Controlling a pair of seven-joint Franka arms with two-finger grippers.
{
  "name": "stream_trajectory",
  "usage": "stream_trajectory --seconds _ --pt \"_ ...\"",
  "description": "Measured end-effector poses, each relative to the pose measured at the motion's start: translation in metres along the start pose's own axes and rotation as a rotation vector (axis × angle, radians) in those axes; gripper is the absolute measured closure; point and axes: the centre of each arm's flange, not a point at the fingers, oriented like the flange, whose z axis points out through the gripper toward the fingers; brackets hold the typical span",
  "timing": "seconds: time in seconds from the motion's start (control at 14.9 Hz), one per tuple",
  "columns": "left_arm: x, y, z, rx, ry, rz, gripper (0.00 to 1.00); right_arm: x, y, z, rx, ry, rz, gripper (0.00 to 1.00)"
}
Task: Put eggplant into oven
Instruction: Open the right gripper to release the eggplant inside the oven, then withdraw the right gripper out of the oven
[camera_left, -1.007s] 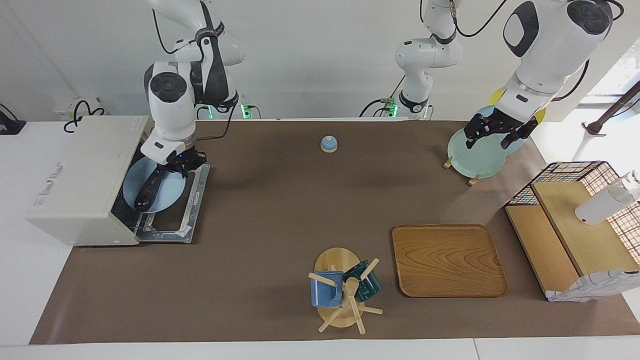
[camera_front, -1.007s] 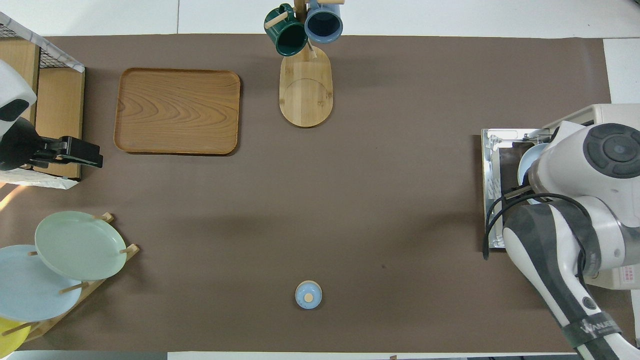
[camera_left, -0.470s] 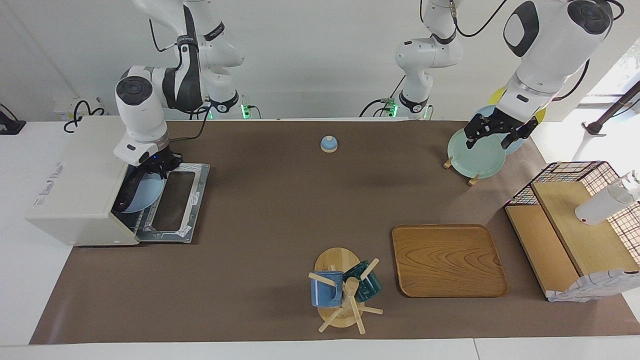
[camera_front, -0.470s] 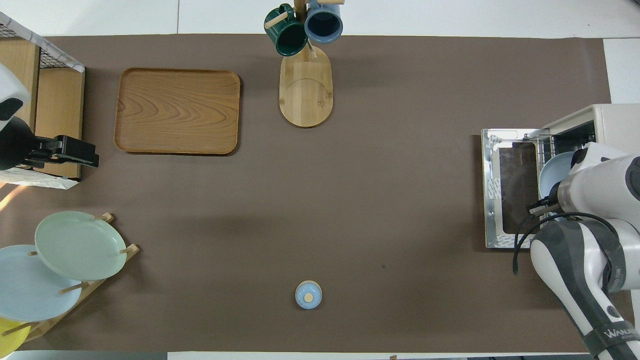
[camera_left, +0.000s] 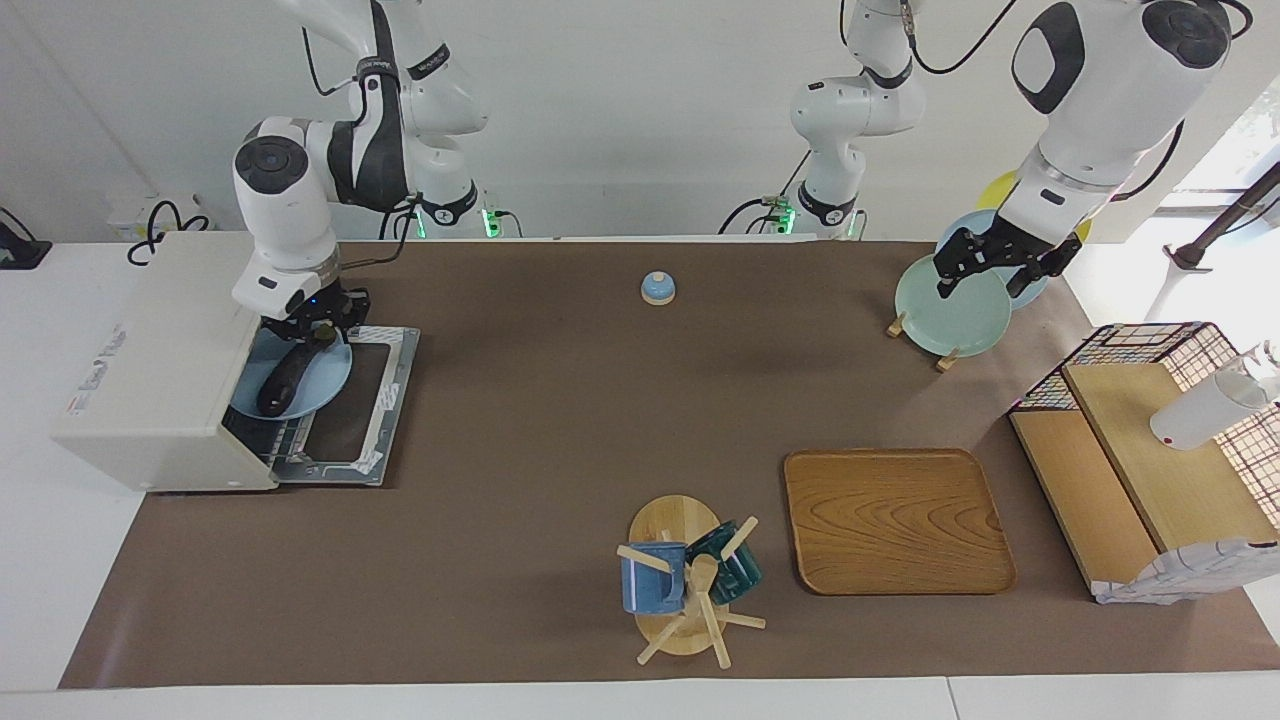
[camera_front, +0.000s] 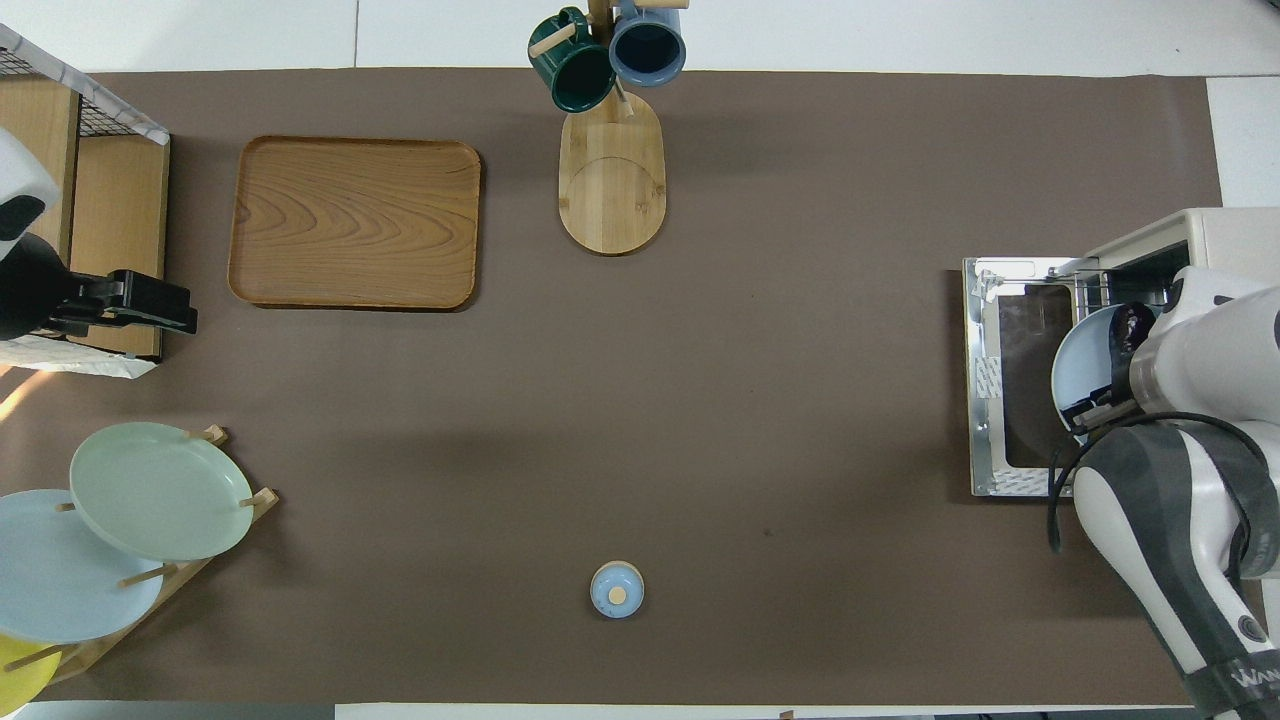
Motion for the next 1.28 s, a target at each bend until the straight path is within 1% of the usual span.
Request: stream_trajectory --seconds 0.07,0.13,0.2,0.27,0.4,0.47,0.6,0.74,1.28 --pt "0.000 0.000 0.000 0.000 0.000 0.000 0.00 0.009 -0.009 -0.014 -0.011 0.020 -0.019 0.42" --pt "0.000 0.000 0.000 0.000 -0.001 0.000 0.00 0.019 -0.023 -0.021 -0.020 0.042 -0.026 0.50" --pt "0.000 0.000 0.000 0.000 -0.001 0.000 0.00 0.028 -0.038 -0.022 -0.025 0.062 -0.020 0.61" --pt "0.000 0.000 0.000 0.000 -0.001 0.000 0.00 0.039 -0.052 -0.016 -0.025 0.075 -0.002 0.73" --pt "0.000 0.000 0.000 0.000 -0.001 0.000 0.00 0.060 -0.071 0.014 -0.014 0.085 0.040 0.94" --pt "0.000 0.000 0.000 0.000 -0.001 0.000 0.00 0.067 -0.075 0.033 -0.006 0.085 0.056 0.99" --pt "0.000 0.000 0.000 0.000 -0.001 0.000 0.00 0.075 -0.081 0.065 0.010 0.073 0.094 0.99" --pt "0.000 0.000 0.000 0.000 -0.001 0.000 0.00 0.078 -0.086 0.084 0.020 0.049 0.131 0.99" --pt "0.000 0.000 0.000 0.000 -0.001 0.000 0.00 0.070 -0.091 0.104 0.031 0.032 0.151 0.99"
